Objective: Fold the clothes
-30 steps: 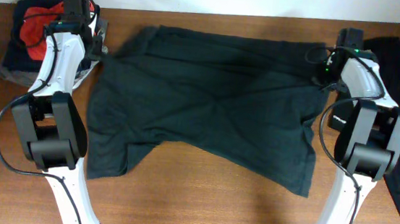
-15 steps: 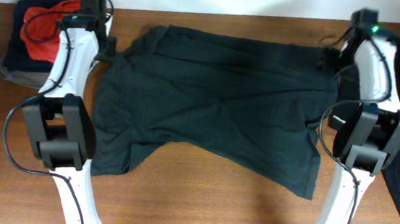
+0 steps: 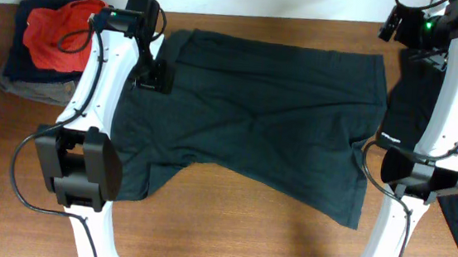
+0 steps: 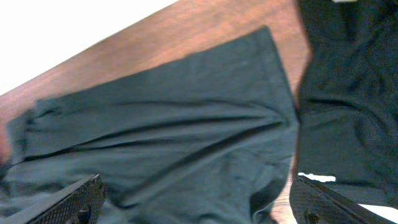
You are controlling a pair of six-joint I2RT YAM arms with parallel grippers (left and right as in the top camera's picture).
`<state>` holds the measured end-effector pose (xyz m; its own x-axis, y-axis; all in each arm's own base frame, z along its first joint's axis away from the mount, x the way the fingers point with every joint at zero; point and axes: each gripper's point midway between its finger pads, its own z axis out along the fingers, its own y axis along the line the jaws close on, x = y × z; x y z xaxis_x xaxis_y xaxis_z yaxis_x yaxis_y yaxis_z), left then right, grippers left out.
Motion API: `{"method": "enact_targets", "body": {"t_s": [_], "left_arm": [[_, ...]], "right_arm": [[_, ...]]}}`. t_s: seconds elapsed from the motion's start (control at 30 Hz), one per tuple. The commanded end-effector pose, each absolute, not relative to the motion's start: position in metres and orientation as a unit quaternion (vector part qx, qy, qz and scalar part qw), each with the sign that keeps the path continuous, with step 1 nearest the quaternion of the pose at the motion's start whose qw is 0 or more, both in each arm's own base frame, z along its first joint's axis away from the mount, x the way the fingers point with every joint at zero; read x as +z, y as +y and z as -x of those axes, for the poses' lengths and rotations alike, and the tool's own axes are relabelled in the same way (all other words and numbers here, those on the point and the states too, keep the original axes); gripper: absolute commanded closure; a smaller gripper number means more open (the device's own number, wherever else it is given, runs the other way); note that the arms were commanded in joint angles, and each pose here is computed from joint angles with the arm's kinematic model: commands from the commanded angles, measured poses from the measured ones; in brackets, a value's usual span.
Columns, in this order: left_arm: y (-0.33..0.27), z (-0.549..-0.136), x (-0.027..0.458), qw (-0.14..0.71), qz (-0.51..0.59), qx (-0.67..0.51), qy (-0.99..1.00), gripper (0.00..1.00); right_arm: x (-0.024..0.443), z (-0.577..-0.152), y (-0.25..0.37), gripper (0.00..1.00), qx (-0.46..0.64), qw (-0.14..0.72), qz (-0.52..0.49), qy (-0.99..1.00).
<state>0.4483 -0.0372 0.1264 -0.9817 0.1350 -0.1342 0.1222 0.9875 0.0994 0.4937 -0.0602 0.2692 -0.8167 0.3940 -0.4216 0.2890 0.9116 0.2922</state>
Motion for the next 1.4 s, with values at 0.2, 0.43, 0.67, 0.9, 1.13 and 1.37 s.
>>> {"method": "enact_targets", "body": {"t_s": [0.2,0.43,0.67,0.9,1.13,1.37], "left_arm": [[-0.046,-0.402,0.137,-0.009,-0.037,-0.002,0.999,0.06],[-0.044,-0.376,0.153,-0.039,0.001,0.002,0.999,0.06],[-0.047,-0.353,0.204,0.007,0.02,-0.001,1.0,0.06],[-0.047,-0.306,0.278,0.13,0.024,0.008,0.991,0.06],[-0.06,-0.271,0.251,0.132,0.01,-0.036,0.991,0.17],[-0.058,-0.264,0.158,0.059,0.016,-0.022,0.998,0.39]], "right_arm": [[0.343,-0.451,0.015,0.01,0.138,0.288,-0.109,0.941],[0.345,-0.375,0.025,0.01,0.062,0.243,-0.093,0.963],[0.323,-0.308,0.018,0.01,0.03,0.19,-0.091,0.977],[0.298,-0.268,0.016,0.01,0.024,0.149,-0.092,0.984],[0.245,-0.272,0.016,0.01,0.018,0.112,-0.093,0.989],[0.179,-0.279,0.016,0.28,0.015,0.083,-0.107,0.991]]}}
